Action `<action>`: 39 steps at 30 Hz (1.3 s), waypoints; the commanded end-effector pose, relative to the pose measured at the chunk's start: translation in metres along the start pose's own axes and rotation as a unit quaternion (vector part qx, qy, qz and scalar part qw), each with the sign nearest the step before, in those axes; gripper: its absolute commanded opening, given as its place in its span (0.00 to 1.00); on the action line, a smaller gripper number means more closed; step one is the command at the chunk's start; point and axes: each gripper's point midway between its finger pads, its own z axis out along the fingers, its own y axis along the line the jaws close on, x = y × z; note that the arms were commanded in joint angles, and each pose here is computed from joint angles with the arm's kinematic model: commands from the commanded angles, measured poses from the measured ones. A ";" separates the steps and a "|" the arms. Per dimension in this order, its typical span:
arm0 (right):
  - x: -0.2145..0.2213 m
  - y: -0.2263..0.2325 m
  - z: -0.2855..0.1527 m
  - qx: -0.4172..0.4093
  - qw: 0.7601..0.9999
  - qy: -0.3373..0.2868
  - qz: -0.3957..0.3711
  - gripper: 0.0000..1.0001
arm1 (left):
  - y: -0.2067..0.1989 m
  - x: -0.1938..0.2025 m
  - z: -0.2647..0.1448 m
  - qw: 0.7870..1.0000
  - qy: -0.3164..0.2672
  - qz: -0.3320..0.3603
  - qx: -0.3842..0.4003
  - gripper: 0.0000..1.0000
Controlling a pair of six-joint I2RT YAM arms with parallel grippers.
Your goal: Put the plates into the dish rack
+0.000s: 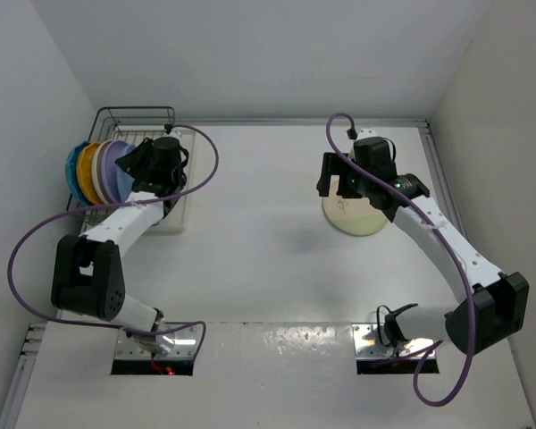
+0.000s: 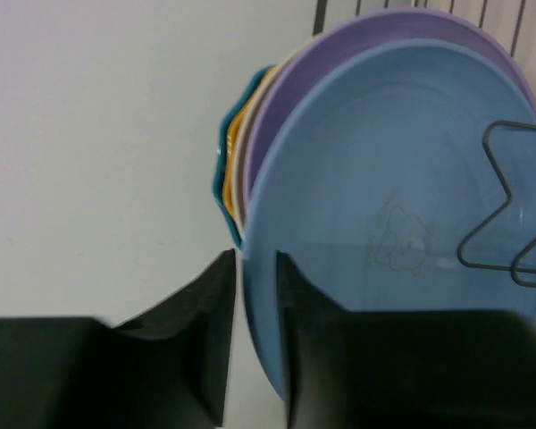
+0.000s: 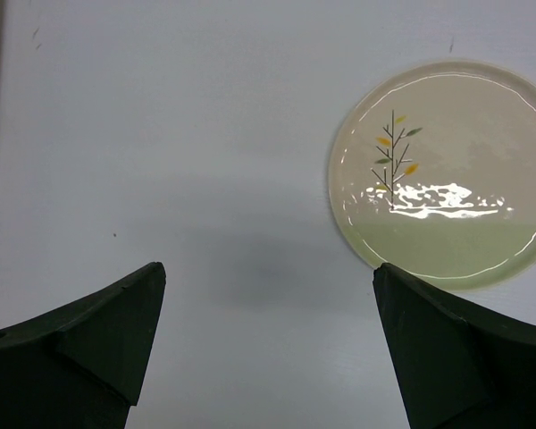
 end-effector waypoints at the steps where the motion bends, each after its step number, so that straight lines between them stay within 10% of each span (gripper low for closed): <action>1: -0.015 0.003 -0.001 -0.002 1.000 -0.020 -0.007 1.00 | -0.005 0.007 0.003 1.000 0.009 -0.026 0.003 0.32; 7: -0.004 -0.024 0.006 0.034 0.999 0.013 0.038 1.00 | 0.010 -0.005 0.005 0.999 0.013 -0.042 0.011 0.76; 20: 0.031 -0.181 0.024 0.192 0.951 0.020 0.243 1.00 | 0.117 -0.109 -0.051 0.969 -0.116 -0.212 0.051 0.92; 27: 0.050 -0.241 0.064 0.220 0.929 0.072 0.287 0.96 | 0.013 -0.170 -0.132 0.909 -0.206 -0.146 0.333 0.92; 39: 0.101 -0.264 0.114 0.220 0.923 0.183 0.256 0.35 | -0.118 -0.187 -0.185 0.820 -0.190 -0.085 0.533 0.92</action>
